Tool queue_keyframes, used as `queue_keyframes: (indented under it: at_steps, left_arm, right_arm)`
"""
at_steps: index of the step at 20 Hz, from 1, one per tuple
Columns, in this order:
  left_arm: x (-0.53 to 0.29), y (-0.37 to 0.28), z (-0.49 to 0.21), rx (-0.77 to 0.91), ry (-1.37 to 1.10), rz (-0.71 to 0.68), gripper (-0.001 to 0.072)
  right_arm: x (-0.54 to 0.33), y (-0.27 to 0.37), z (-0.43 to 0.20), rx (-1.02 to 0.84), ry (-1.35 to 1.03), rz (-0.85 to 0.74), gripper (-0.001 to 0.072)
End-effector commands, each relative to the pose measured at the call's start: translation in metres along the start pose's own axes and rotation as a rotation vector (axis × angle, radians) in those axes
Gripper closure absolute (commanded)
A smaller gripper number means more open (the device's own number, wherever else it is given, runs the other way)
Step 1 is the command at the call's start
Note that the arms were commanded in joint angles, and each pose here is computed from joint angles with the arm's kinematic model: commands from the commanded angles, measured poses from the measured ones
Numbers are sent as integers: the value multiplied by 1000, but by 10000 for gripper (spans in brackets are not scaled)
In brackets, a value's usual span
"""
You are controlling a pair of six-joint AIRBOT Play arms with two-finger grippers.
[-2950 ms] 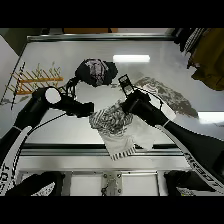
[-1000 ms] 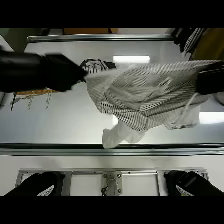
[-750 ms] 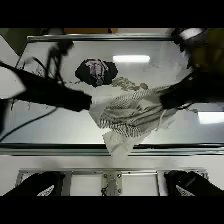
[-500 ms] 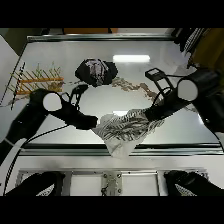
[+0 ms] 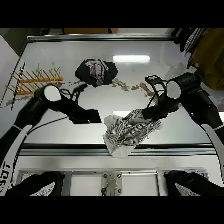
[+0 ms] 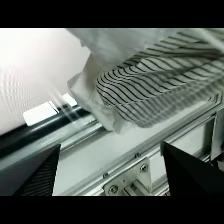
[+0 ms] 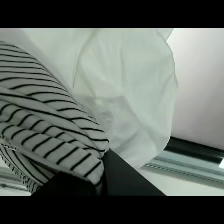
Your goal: Fold the clothes and pants, and hang the long-sleeved shirts on hangers.
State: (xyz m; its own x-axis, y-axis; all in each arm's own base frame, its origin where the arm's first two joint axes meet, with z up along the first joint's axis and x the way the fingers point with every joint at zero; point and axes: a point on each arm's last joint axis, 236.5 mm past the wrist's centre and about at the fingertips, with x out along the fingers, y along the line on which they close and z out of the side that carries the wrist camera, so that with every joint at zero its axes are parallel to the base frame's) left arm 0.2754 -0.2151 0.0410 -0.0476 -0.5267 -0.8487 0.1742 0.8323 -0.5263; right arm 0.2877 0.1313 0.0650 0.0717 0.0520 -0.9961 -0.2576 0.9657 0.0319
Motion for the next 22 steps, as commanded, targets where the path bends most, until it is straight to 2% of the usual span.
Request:
queue_keyframes:
  at_steps: [1, 4, 8, 11, 18, 22]
  left_arm:
    - [-46, -2, 44, 11, -157, -22, 21]
    - [-85, 33, 74, -2, -285, 92, 21]
    - [-131, 128, 104, -8, -434, 451, 21]
    - [-146, 192, 122, -10, -455, 651, 21]
    - [-107, 312, 151, 56, -315, 933, 21]
    - [-91, 355, 163, 41, -242, 1004, 21]
  right_arm:
    - [2, 1, 4, 10, -12, 6, 692]
    - [2, 1, 4, 10, -12, 7, 692]
    - [2, 1, 4, 10, -12, 6, 692]
    - [2, 1, 4, 10, -12, 6, 692]
    - [2, 1, 4, 10, -12, 6, 692]
    - [2, 1, 4, 10, -12, 6, 692]
